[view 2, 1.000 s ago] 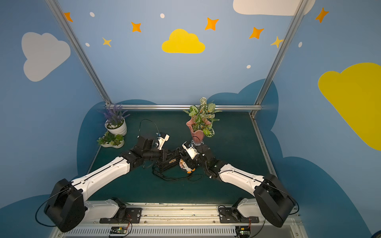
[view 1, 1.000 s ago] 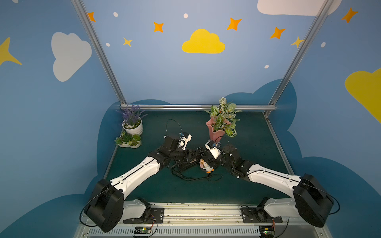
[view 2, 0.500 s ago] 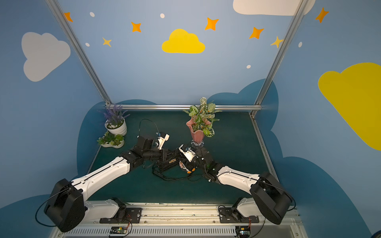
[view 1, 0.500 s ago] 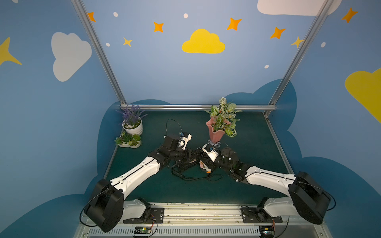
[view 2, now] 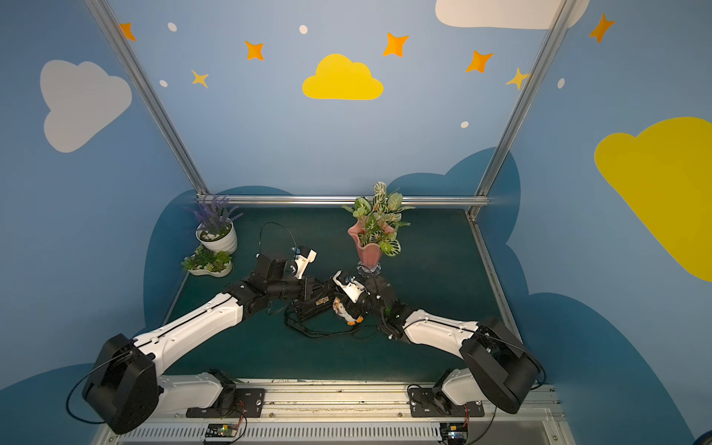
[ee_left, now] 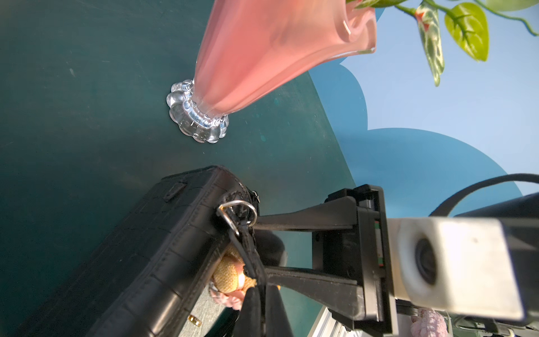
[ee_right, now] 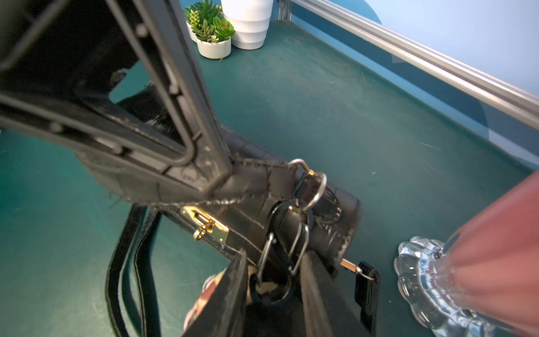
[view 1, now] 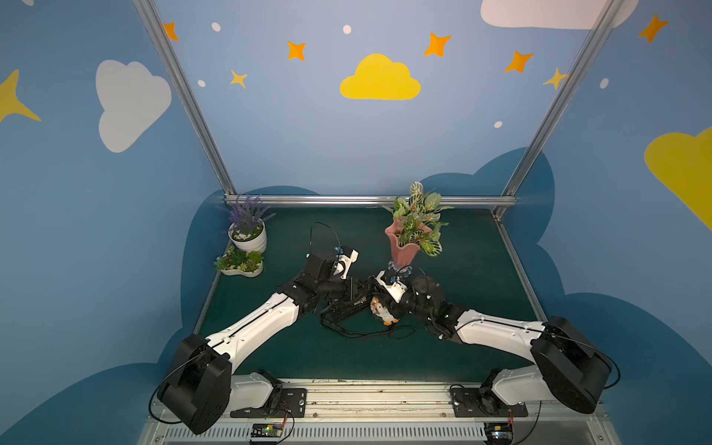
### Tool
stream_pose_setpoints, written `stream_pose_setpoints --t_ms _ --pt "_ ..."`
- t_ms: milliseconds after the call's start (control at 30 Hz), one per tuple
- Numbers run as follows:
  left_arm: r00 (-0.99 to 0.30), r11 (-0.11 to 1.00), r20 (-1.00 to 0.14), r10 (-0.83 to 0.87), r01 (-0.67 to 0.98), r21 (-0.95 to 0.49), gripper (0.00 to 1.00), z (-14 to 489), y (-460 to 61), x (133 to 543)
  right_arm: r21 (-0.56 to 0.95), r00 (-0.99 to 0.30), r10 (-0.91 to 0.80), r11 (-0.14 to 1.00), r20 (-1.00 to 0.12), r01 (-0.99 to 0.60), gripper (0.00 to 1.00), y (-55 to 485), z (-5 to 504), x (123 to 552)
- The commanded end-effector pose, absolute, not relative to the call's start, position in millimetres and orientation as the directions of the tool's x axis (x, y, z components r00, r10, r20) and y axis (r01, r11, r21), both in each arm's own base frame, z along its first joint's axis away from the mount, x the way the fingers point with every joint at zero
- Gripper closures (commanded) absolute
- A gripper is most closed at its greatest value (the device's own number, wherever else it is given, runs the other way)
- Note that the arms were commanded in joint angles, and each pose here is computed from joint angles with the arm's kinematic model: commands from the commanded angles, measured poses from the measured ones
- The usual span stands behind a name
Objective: Remove the decoration from the bag
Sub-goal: Remove the decoration item from the bag.
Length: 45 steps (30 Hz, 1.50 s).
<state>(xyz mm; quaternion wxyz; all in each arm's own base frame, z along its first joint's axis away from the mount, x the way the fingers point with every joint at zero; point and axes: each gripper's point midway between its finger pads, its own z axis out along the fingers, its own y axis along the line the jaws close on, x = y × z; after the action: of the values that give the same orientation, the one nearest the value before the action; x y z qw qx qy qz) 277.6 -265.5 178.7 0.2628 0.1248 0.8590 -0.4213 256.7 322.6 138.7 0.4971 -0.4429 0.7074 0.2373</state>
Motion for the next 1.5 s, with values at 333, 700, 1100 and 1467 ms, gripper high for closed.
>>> stream_pose_setpoints --t_ms 333,700,1100,1467 --pt "-0.841 0.615 -0.541 -0.011 0.420 -0.667 0.97 171.4 -264.1 276.9 -0.091 -0.093 -0.312 0.528 -0.946 -0.844 0.58 329.6 160.2 267.7" --pt "-0.840 0.617 -0.542 -0.018 0.417 -0.667 0.97 172.3 -263.5 277.1 -0.076 -0.112 -0.305 0.543 -0.946 -0.836 0.79 328.8 157.4 270.1" --pt "-0.842 0.625 -0.539 -0.016 0.413 -0.662 0.97 172.1 -262.6 278.0 -0.105 -0.093 -0.324 0.544 -0.941 -0.832 0.86 326.5 155.9 270.3" --pt "-0.854 0.664 -0.520 0.002 0.390 -0.638 0.97 165.6 -254.1 278.2 -0.050 -0.102 -0.283 0.485 -0.954 -0.873 0.85 326.0 174.0 263.7"
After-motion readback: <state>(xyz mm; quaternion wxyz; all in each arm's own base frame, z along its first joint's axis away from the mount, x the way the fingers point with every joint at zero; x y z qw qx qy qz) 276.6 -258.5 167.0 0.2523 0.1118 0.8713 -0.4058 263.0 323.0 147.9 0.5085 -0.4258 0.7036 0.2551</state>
